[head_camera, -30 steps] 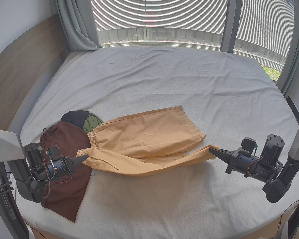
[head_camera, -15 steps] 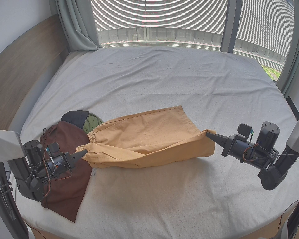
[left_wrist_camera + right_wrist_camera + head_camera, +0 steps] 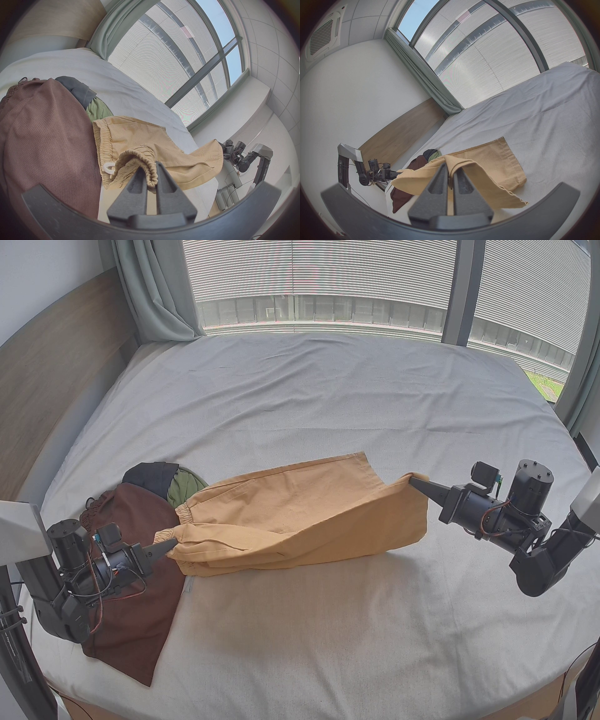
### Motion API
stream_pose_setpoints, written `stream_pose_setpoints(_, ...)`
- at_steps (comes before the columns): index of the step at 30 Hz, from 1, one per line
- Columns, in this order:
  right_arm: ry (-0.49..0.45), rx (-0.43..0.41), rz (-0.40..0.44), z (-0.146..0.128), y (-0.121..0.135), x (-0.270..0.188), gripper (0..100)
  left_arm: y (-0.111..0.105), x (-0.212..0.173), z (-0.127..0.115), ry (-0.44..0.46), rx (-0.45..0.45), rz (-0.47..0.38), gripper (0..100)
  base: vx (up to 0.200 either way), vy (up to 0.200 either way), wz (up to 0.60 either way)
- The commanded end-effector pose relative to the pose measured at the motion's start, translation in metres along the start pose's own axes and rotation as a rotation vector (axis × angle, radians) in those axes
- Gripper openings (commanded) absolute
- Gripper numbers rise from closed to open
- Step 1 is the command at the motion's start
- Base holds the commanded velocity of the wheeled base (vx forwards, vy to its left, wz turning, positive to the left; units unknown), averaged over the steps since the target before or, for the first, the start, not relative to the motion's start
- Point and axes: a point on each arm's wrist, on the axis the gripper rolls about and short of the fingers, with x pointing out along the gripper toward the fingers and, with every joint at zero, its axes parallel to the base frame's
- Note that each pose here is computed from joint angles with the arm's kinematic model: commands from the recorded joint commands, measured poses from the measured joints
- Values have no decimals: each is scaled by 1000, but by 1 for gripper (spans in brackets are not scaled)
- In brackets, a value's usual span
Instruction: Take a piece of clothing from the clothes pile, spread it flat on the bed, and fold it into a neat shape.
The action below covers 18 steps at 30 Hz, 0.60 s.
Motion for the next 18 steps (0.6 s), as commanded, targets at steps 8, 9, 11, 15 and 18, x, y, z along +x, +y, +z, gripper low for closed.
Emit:
stream_pose_setpoints(8, -18, -2, -23, 13, -25, 29, 0, 0, 13, 10, -67, -45, 32, 0, 0, 0, 0)
stream_pose_setpoints(9, -20, -4, -22, 14, -26, 31, 0, 0, 14, 12, -75, -55, 35, 0, 0, 0, 0)
stream_pose_setpoints(11, -30, 2, -17, 16, -28, 35, 0, -1, 15, 13, -86, -70, 43, 0, 0, 0, 0)
stream_pose_setpoints(15, -40, 31, -12, 18, -34, 45, 0, 1, 16, 11, -84, -77, 46, 0, 0, 0, 0)
stream_pose_setpoints(18, -41, 32, -12, 18, -39, 52, 0, 1, 18, 10, -78, -78, 42, 0, 0, 0, 0)
